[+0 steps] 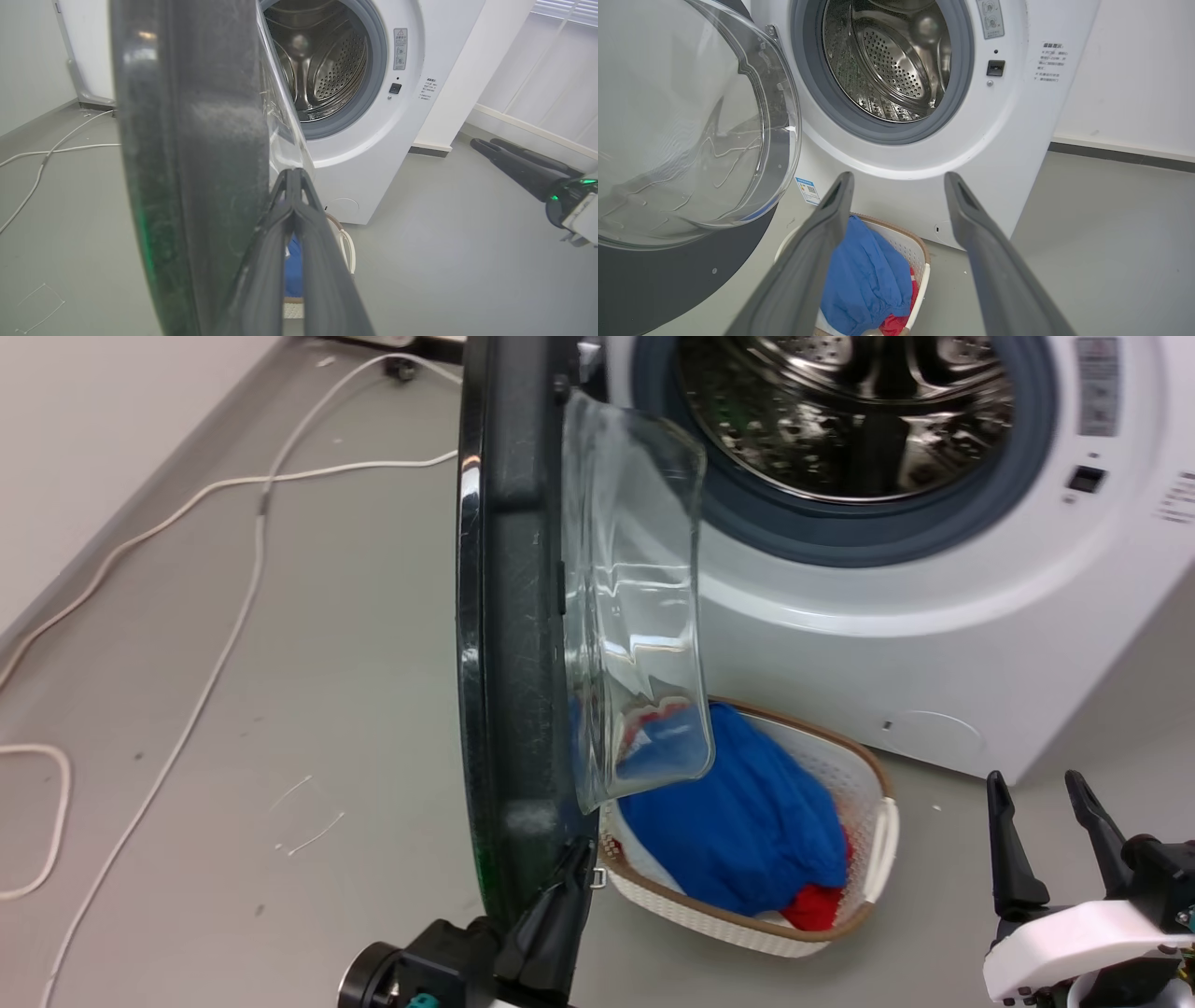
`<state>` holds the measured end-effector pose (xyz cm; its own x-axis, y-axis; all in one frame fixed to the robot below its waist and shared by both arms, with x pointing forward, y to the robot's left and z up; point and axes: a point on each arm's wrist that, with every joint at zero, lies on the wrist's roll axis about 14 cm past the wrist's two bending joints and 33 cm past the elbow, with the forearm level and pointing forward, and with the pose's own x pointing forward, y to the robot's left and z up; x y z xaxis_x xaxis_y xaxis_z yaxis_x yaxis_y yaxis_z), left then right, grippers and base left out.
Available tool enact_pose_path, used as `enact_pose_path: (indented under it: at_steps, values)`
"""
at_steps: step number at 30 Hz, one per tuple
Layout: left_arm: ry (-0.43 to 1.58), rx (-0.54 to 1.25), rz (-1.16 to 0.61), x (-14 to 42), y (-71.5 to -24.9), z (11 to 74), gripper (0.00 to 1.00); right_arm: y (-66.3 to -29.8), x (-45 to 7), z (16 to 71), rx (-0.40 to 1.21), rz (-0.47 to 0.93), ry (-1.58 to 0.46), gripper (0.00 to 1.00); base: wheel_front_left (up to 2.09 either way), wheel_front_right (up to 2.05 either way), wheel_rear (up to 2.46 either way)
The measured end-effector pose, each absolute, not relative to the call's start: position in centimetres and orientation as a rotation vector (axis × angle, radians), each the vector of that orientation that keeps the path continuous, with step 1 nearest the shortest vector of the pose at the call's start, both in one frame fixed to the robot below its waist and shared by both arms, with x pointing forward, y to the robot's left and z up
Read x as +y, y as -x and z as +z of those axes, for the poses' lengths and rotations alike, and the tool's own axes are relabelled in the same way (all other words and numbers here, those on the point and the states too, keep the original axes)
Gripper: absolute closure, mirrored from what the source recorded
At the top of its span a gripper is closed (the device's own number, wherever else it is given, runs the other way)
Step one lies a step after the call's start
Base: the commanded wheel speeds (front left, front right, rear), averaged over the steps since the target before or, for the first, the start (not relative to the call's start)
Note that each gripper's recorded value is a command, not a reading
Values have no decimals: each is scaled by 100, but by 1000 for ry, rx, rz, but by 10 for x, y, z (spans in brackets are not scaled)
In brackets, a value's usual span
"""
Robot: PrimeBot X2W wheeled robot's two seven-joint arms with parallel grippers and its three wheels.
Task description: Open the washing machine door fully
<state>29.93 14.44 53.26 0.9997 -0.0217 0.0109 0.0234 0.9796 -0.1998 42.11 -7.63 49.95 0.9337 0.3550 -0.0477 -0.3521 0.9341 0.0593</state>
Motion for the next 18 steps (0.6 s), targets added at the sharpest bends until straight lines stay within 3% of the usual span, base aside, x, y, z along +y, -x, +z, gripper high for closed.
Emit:
enact_pose_path:
  at_steps: [18]
  values:
    - [195, -44, 372, 257, -265, 524, 100, -435, -22, 499, 64, 502, -50, 0, 0, 0, 0]
